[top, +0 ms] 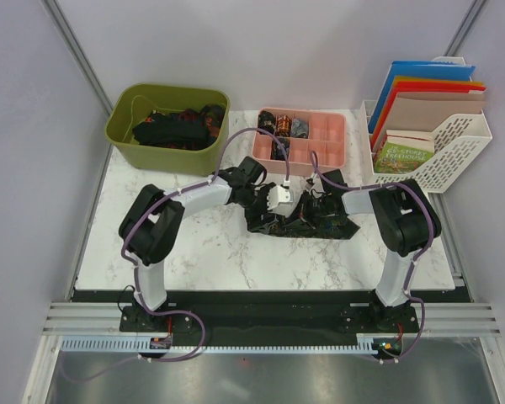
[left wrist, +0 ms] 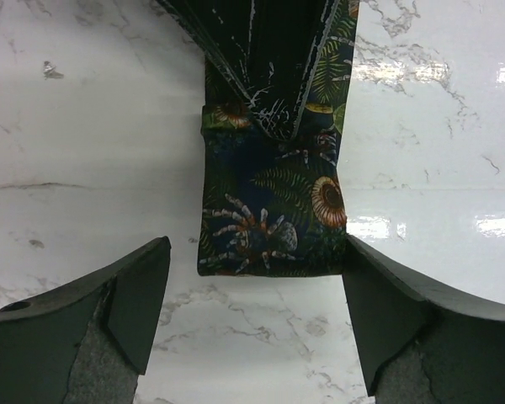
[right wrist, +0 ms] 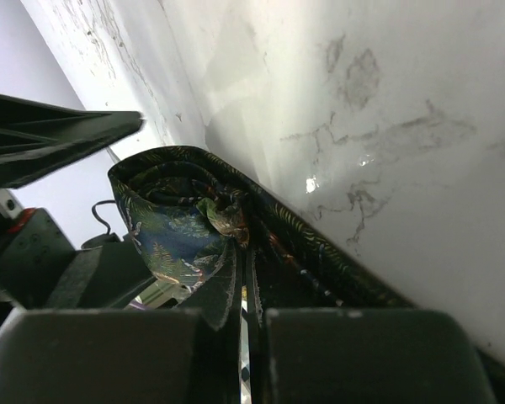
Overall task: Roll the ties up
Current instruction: Roll the tie at the center of the board.
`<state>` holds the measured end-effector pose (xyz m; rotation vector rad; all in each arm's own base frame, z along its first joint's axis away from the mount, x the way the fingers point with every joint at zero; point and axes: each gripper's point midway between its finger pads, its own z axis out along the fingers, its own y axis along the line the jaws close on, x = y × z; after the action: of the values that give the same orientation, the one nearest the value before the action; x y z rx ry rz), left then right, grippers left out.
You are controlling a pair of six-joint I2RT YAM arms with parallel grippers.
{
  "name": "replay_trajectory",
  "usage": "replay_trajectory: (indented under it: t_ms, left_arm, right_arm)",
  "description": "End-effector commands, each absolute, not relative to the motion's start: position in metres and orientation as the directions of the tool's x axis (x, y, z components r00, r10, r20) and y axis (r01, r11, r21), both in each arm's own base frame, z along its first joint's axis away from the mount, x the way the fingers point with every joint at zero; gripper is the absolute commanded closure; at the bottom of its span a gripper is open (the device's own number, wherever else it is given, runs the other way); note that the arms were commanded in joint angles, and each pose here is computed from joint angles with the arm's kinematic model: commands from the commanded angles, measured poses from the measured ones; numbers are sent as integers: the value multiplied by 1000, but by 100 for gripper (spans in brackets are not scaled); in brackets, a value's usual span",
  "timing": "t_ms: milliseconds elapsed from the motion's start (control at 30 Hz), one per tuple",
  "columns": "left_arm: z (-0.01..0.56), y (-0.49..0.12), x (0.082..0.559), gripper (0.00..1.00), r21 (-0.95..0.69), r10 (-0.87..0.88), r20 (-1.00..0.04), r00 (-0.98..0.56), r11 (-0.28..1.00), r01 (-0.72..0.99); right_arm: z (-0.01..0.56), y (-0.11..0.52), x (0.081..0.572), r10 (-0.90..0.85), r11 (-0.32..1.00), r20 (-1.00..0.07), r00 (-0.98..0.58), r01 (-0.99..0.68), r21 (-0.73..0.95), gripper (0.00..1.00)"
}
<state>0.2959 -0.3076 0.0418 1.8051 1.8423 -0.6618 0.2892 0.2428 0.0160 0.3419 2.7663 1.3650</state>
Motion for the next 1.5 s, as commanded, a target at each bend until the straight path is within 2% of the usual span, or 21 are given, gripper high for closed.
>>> replay_trajectory:
  t_ms: [0, 33, 67, 167, 333, 500, 900, 1167, 1467]
  left_arm:
    - [42, -324, 295, 19, -3, 744, -668, 27, -39, 999]
    - [42, -323, 291, 24, -12, 748, -663, 26, -45, 999]
    - [43, -324, 289, 33, -23, 748, -663, 20, -47, 999]
    - [60, -332, 286, 42, -41, 726, -687, 2, -41, 998]
    - [80, -354, 285, 44, -29, 705, -709, 13, -47, 998]
    - [70, -373, 282, 46, -47, 730, -683, 9, -55, 997]
    - [6, -375, 252, 57, -97, 864, -502, 41, -104, 990]
    - [-18, -357, 242, 66, -149, 915, -402, 29, -97, 984]
    - [-35, -344, 238, 69, -180, 943, -330, 34, -98, 979]
  right_arm:
    - [-35, 215, 270, 241, 734, 85, -967, 239, 635, 100]
    - [-34, 216, 270, 239, 734, 81, -968, 235, 637, 100]
    - [-34, 215, 270, 239, 733, 81, -968, 235, 638, 100]
    - [-33, 218, 268, 236, 722, 83, -968, 232, 652, 100]
    - [-29, 224, 270, 234, 710, 73, -970, 222, 668, 100]
    - [-23, 229, 268, 228, 693, 70, -971, 212, 689, 100]
    - [-1, 246, 267, 180, 596, 76, -981, 170, 785, 100]
    - [7, 244, 270, 168, 566, 77, -983, 160, 809, 85]
    - [-1, 226, 275, 167, 565, 51, -985, 138, 814, 75]
